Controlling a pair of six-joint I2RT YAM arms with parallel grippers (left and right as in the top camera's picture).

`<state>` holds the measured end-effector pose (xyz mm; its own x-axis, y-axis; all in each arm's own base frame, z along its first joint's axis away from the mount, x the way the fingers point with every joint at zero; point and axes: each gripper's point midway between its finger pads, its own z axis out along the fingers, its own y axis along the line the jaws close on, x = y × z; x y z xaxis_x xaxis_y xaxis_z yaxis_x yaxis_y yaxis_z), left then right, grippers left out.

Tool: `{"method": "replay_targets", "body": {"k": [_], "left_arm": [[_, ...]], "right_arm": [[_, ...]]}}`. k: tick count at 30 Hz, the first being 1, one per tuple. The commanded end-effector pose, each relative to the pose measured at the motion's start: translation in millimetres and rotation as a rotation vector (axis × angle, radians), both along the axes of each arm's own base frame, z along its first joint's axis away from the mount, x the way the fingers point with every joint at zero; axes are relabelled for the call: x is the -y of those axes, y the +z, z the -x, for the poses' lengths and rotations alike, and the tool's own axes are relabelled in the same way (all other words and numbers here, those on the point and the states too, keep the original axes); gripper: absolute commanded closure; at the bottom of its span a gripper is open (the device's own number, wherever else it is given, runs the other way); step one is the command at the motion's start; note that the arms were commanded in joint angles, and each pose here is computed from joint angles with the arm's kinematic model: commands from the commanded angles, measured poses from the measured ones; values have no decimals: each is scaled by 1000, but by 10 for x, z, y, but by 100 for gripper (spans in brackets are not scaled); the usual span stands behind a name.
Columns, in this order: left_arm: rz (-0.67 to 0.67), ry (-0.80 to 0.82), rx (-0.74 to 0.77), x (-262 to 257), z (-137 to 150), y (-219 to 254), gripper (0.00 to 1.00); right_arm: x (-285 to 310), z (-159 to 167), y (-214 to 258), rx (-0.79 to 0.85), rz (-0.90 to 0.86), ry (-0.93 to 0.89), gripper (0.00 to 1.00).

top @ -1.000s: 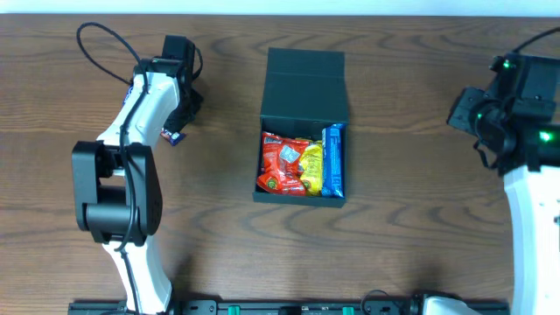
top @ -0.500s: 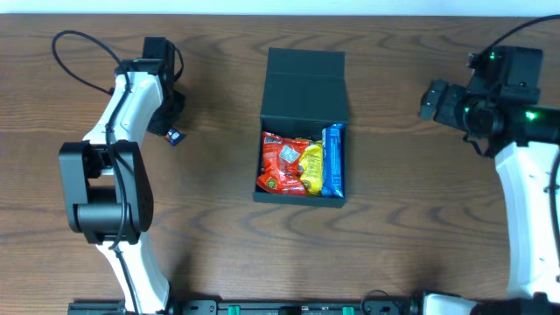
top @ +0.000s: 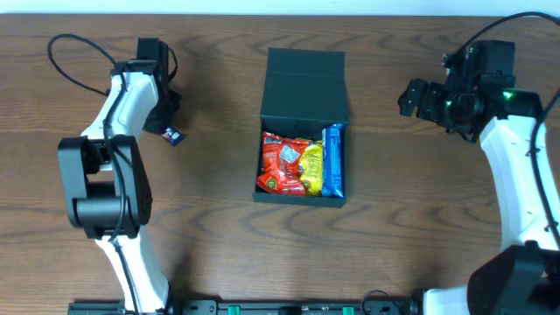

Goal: Pack container

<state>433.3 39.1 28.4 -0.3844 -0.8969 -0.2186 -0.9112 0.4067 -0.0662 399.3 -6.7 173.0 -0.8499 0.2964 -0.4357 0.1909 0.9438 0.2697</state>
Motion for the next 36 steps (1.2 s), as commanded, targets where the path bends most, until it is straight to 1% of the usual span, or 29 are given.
{"method": "replay_targets", "body": {"k": [1, 13, 18, 23, 27, 33, 36], "left_arm": [[21, 33, -40, 11, 45, -214, 63], [30, 49, -59, -52, 55, -350, 58], [64, 68, -63, -92, 74, -360, 59], [63, 72, -62, -116, 74, -359, 59], [59, 66, -51, -125, 45, -356, 62], [64, 66, -66, -123, 61, -424, 63], [117, 61, -91, -46, 89, -548, 63]], "right_arm": [[-66, -37, 61, 19, -8, 31, 1], [-70, 6, 37, -1, -10, 30, 1], [-23, 28, 16, -14, 14, 17, 1], [-22, 41, 9, -20, 15, 17, 1], [-22, 41, 9, -20, 15, 17, 1], [17, 31, 8, -17, 35, 6, 1], [18, 34, 7, -19, 36, 5, 1]]}}
